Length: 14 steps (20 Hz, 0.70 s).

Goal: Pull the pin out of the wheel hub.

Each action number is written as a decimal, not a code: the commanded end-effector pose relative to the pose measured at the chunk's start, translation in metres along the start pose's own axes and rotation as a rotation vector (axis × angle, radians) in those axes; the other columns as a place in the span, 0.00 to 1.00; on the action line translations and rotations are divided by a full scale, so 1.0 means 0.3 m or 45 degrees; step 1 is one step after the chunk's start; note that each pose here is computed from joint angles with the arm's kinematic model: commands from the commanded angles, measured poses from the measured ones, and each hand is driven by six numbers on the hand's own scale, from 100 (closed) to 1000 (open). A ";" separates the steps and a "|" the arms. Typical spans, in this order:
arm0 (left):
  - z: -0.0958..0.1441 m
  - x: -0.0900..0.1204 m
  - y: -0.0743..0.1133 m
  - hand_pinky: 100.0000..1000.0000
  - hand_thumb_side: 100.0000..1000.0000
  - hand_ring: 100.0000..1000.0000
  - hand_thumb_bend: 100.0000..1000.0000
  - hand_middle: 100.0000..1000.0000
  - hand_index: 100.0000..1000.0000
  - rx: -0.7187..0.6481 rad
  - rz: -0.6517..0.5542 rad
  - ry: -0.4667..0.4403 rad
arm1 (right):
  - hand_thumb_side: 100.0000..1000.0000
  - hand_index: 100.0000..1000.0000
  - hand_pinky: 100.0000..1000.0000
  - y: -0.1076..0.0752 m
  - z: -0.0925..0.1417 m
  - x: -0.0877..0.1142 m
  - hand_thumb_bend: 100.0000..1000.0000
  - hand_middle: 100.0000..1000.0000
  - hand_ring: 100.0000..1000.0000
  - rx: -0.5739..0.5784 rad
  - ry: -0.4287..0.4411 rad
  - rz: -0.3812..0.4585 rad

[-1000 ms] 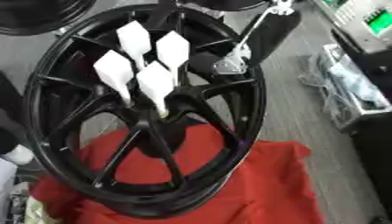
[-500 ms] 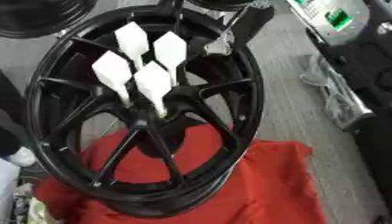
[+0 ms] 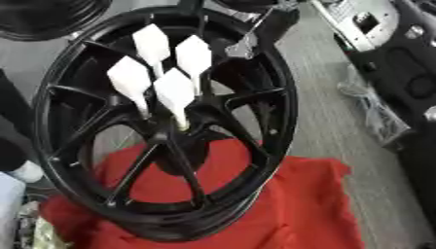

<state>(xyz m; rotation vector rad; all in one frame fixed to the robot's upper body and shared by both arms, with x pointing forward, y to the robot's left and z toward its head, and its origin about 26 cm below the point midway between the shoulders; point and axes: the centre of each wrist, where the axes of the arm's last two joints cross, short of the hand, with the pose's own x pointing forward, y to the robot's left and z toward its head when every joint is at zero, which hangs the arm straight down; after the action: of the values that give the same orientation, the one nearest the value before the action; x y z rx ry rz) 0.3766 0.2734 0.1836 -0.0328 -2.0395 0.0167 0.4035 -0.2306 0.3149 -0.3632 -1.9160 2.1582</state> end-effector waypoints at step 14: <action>-0.005 0.046 0.037 0.66 0.75 0.73 0.00 0.65 0.67 -0.005 -0.044 -0.042 | 0.42 0.89 0.88 0.011 -0.008 -0.017 0.19 0.76 0.78 0.349 -0.288 0.302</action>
<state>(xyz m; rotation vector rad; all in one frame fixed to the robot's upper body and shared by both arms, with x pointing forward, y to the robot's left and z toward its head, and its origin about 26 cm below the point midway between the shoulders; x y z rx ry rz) 0.3742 0.2787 0.1835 -0.0209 -2.0373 0.0093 0.4099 -0.2274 0.3019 -0.3366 -1.9423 2.1724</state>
